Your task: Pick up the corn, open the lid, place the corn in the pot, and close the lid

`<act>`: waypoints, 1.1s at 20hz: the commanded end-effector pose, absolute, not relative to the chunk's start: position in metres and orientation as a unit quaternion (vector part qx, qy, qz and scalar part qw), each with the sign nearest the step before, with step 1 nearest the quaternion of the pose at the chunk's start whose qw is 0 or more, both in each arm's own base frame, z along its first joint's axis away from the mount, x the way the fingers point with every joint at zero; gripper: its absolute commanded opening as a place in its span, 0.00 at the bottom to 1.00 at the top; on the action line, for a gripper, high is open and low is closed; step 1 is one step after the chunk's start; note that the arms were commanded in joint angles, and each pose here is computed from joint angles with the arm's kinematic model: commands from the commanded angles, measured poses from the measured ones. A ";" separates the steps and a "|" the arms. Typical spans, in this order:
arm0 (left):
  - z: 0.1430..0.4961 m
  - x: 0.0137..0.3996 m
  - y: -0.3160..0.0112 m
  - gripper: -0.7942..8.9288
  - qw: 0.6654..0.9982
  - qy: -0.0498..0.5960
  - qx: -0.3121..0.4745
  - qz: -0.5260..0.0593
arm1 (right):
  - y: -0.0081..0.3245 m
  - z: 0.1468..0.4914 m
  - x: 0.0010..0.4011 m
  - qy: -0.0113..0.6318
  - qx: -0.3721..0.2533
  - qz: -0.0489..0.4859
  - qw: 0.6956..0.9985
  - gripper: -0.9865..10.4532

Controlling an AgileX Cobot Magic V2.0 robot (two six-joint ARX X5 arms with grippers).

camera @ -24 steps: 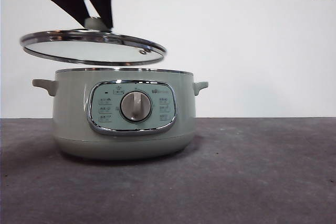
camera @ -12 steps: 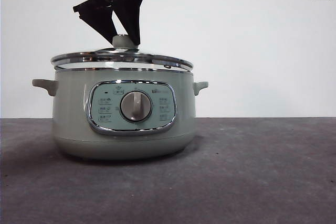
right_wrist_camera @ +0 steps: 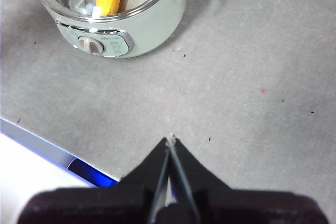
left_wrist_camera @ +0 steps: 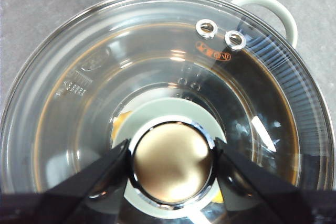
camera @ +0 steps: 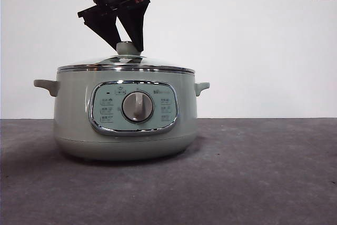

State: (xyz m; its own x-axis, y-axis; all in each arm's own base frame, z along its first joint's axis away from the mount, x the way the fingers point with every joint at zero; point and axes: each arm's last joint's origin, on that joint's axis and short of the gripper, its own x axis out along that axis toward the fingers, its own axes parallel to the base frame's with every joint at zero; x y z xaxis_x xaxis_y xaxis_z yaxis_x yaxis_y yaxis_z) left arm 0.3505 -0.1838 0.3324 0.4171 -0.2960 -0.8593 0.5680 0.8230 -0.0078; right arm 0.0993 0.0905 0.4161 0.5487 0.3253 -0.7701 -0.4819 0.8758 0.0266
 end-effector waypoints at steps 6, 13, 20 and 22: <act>0.306 0.356 -0.195 0.77 0.808 0.508 0.139 -0.263 | 0.090 0.412 0.098 0.429 -0.098 0.226 0.869 0.08; 0.380 0.309 -0.170 0.78 0.854 0.431 0.117 -0.265 | 0.090 0.412 0.098 0.429 -0.099 0.226 0.869 0.08; 0.460 0.201 -0.112 0.08 0.881 0.376 0.097 -0.270 | 0.090 0.412 0.098 0.429 -0.098 0.225 0.869 0.09; 0.474 0.176 -0.099 0.08 0.893 0.348 0.086 -0.273 | 0.090 0.412 0.099 0.430 -0.098 0.225 0.869 0.09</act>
